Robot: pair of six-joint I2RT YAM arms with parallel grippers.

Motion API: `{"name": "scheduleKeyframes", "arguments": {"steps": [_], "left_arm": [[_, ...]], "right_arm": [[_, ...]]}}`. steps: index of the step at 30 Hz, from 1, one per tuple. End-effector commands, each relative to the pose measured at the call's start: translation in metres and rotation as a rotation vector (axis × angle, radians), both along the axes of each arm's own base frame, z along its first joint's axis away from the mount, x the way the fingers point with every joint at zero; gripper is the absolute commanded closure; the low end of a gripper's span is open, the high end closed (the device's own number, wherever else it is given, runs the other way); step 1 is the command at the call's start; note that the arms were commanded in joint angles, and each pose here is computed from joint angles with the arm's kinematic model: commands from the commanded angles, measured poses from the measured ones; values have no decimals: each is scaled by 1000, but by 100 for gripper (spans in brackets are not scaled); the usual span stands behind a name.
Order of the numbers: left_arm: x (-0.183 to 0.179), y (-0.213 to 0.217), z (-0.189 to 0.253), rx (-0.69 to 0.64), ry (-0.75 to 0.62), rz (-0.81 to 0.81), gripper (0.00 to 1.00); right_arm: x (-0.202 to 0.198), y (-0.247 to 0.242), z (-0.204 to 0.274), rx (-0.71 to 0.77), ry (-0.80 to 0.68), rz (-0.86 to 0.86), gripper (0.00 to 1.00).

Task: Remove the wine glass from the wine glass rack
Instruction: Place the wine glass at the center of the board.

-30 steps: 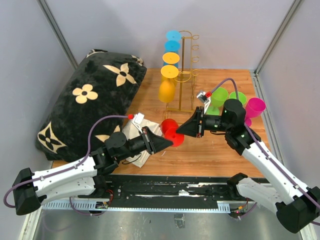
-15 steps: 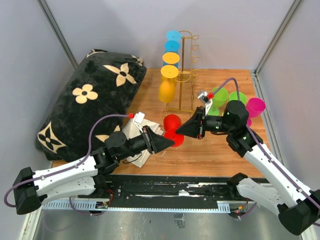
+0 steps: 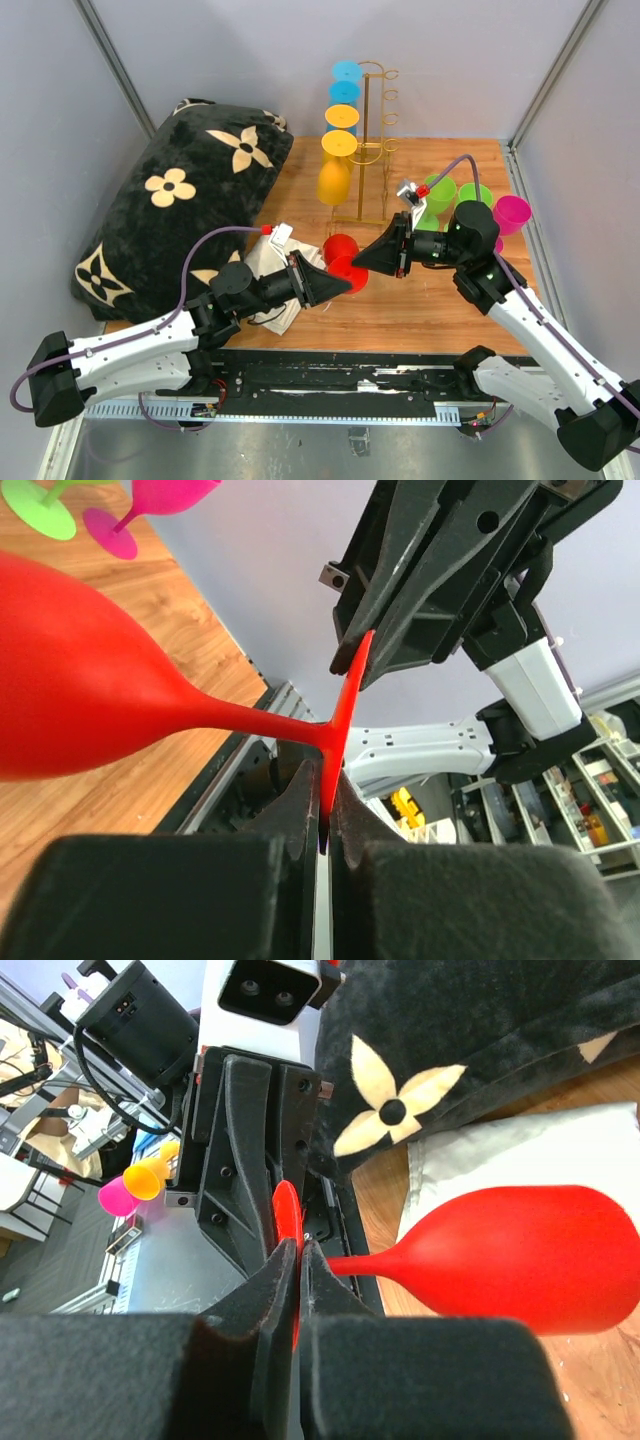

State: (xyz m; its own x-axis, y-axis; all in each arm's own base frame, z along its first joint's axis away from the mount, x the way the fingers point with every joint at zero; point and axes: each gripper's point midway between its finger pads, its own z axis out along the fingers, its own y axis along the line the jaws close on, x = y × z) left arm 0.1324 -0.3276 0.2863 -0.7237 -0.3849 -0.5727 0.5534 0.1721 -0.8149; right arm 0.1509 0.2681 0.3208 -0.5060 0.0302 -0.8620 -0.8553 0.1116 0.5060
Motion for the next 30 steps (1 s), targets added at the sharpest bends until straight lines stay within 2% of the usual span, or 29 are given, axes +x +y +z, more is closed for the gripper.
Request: {"name": "scheduleKeyframes", "arguments": {"steps": [1,4,5,6,11,14,16,19,24,30], "left_arm": [[3,2,1,27,-34,14,99],[2,7,-6,76,-63,17,100],[2,9,-10,100,-79,19,99],[1,11,-15,129,-98,17,99],[-15,16,-49,313,-211,-84,99],[-20,19,-60,445,-308,-72,100],[-30,16,-62,478,-389,-107,100],[-45,9,-65,495,-463,-172,99],[-64,-5,-72,532,-585,-273,99],[-68,-12,-75,550,-673,-304,99]], "right_arm": [[-10,-1,15,-6,-98,24,89],[3,-17,19,-117,-202,-96,67],[6,-22,22,-139,-224,-132,49],[8,-26,27,-149,-243,-165,39],[24,-48,42,-199,-290,-340,32],[41,-66,39,-239,-272,-491,30],[54,-81,30,-282,-239,-610,30],[65,-92,14,-331,-178,-700,30],[68,-86,-5,-415,-56,-669,24],[62,-59,-8,-338,-2,-538,19]]}}
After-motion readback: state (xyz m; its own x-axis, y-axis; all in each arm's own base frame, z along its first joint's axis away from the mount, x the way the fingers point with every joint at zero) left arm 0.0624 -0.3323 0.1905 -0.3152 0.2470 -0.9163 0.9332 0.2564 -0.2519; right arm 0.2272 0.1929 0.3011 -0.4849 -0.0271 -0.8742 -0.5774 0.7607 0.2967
